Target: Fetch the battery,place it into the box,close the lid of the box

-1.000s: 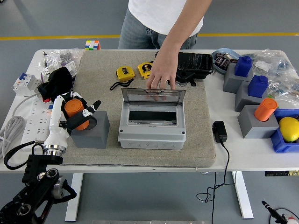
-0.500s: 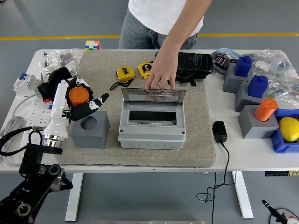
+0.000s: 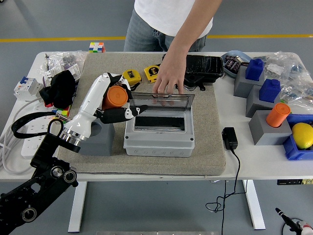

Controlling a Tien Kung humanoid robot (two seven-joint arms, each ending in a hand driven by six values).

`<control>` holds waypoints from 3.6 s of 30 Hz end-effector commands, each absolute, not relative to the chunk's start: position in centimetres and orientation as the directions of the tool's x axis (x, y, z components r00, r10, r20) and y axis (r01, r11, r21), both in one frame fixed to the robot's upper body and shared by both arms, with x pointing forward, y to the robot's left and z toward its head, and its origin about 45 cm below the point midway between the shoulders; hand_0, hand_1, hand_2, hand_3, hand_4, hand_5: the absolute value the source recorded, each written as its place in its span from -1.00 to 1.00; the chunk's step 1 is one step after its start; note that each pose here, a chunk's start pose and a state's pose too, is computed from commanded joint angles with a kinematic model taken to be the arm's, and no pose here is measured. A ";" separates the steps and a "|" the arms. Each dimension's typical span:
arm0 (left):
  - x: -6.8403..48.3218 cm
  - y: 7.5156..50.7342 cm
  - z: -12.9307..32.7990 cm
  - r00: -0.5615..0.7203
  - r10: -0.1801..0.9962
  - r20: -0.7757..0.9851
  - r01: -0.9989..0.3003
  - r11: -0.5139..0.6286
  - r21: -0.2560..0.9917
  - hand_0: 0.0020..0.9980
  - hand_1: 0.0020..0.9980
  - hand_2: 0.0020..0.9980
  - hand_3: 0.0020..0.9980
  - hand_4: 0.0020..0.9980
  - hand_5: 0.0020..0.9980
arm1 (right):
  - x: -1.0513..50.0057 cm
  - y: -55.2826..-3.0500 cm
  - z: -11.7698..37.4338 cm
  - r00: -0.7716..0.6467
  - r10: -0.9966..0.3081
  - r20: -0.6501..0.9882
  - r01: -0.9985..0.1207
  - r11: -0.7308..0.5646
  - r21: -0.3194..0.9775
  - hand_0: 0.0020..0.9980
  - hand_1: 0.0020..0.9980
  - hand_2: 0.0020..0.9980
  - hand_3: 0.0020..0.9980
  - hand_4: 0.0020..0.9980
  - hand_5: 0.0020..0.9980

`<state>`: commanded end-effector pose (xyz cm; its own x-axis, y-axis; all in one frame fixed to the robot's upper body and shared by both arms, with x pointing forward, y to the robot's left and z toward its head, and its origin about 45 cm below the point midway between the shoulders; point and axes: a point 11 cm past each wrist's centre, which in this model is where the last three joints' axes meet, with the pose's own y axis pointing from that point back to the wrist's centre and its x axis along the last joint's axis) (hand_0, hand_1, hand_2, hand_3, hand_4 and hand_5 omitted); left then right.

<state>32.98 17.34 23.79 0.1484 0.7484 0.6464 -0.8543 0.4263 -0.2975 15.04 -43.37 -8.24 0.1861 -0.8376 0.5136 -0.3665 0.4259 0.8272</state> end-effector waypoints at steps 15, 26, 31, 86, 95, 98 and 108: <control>32.3 13.5 21.1 0.202 0.565 0.800 -0.794 0.573 -0.204 -0.96 -1.00 -0.99 -1.00 0.65 -0.61 | 15.0 -43.6 -8.1 0.198 -0.830 0.521 -0.365 0.431 0.825 0.89 0.84 0.69 0.65 1.00 1.00; 32.1 12.3 18.7 0.262 0.551 0.792 -0.798 0.585 -0.143 -0.96 -1.00 -0.99 -1.00 0.62 -0.58 | 15.0 -43.6 -8.2 0.209 -0.827 0.522 -0.363 0.430 0.827 0.89 0.84 0.69 0.65 1.00 1.00; 32.5 11.9 18.5 0.268 0.565 0.781 -0.801 0.581 -0.145 -0.96 -1.00 -0.99 -1.00 0.62 -0.57 | 15.1 -43.6 -8.2 0.208 -0.827 0.522 -0.366 0.430 0.826 0.89 0.84 0.69 0.65 1.00 1.00; 36.5 10.5 17.3 0.246 0.581 0.776 -0.822 0.549 -0.151 -0.94 -1.00 -0.99 -1.00 0.62 -0.46 | 15.4 -43.5 -8.1 0.213 -0.826 0.523 -0.369 0.427 0.825 0.88 0.84 0.69 0.64 1.00 1.00; 36.4 10.8 16.7 0.248 0.570 0.783 -0.822 0.552 -0.142 -0.92 -1.00 -0.97 -1.00 0.72 -0.05 | 15.2 -43.6 -8.1 0.214 -0.825 0.523 -0.365 0.430 0.826 0.89 0.84 0.69 0.64 1.00 1.00; 36.5 10.8 16.8 0.247 0.580 0.776 -0.820 0.552 -0.151 -0.92 -1.00 -0.97 -1.00 0.72 -0.05 | 15.2 -43.6 -8.1 0.212 -0.826 0.522 -0.365 0.429 0.826 0.89 0.84 0.69 0.64 1.00 1.00; 36.8 10.3 17.4 0.241 0.593 0.768 -0.811 0.558 -0.176 -0.92 -1.00 -0.97 -1.00 0.71 -0.06 | 15.3 -43.2 -8.2 0.209 -0.830 0.517 -0.366 0.423 0.829 0.89 0.84 0.68 0.64 1.00 1.00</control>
